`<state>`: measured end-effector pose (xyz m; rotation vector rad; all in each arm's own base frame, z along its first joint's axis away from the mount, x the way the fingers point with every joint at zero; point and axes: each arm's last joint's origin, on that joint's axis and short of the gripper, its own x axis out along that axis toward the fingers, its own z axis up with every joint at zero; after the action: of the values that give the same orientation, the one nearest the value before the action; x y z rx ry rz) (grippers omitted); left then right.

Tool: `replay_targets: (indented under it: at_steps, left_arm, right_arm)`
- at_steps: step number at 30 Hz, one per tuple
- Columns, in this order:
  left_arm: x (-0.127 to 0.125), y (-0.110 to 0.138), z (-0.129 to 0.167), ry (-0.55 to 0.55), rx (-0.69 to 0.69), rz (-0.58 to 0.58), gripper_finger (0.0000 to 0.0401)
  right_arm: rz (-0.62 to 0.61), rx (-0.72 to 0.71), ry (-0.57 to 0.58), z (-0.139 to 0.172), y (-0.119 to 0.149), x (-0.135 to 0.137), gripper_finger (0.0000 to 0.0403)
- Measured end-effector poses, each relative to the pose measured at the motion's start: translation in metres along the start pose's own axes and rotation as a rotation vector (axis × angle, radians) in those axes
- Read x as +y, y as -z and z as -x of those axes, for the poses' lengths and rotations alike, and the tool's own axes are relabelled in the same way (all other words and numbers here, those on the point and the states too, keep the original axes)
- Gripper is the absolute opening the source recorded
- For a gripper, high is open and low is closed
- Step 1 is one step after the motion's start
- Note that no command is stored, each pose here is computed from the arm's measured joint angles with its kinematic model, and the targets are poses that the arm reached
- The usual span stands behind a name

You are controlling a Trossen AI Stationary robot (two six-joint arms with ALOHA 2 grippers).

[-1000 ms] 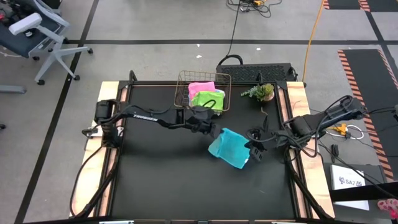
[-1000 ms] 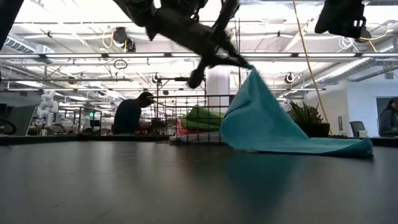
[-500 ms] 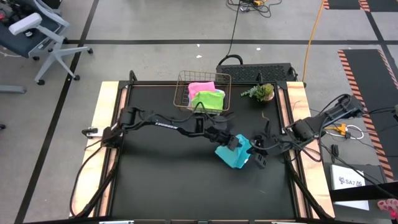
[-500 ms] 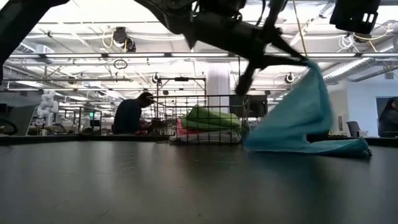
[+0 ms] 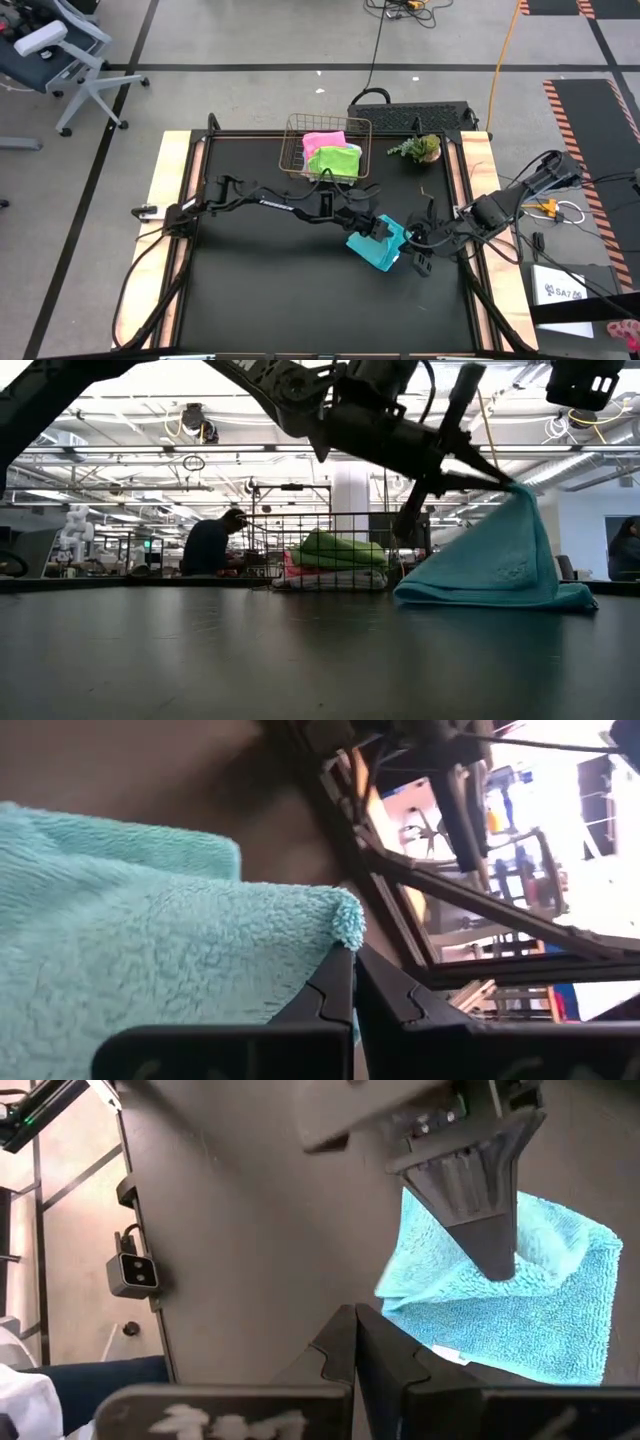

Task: Fold microfiber towels
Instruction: Fold the blue microfiber cloth

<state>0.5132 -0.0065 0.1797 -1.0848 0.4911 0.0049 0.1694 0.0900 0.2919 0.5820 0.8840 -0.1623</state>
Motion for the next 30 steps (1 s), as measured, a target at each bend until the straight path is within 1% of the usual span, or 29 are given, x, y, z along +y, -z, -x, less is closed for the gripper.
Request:
replay_targets:
  at_steps: [2,4,9,11,16,19,25,28,30]
  left_arm:
    - [0.001,0.000,-0.001,-0.015,-0.014,-0.001,0.0005]
    - [0.002,0.000,-0.001,-0.037,-0.053,-0.031,0.0012]
    - [-0.008,-0.001,-0.001,0.022,-0.120,-0.139,0.0047]
    - [-0.010,0.001,-0.002,0.019,-0.123,-0.162,0.0067]
    - [-0.010,0.006,-0.003,0.011,-0.104,-0.168,0.0113]
    - [-0.011,0.008,-0.003,0.021,-0.085,-0.161,0.0130]
    - [-0.014,0.006,0.000,0.101,0.021,-0.151,0.0134]
    - [-0.014,0.006,0.001,0.140,0.099,-0.103,0.0124]
    - [-0.013,0.007,0.002,0.135,0.143,-0.094,0.0113]
  right_arm:
    - [0.003,0.001,-0.004,0.000,0.001,0.001,0.0000]
    - [0.008,0.004,-0.006,0.000,0.002,0.001,0.0000]
    - [0.017,0.007,-0.012,0.001,0.003,0.002,0.0000]
    - [0.017,0.007,-0.012,0.001,0.003,0.002,0.0000]
    - [0.017,0.006,-0.011,0.001,0.003,0.002,0.0000]
    - [0.017,0.005,-0.010,0.001,0.003,0.002,0.0000]
    - [0.009,-0.053,0.034,0.000,0.002,0.002,0.0000]
    - [-0.001,-0.047,0.055,-0.006,0.002,0.003,0.0000]
    - [0.004,-0.029,0.069,-0.013,0.004,0.004,0.0000]
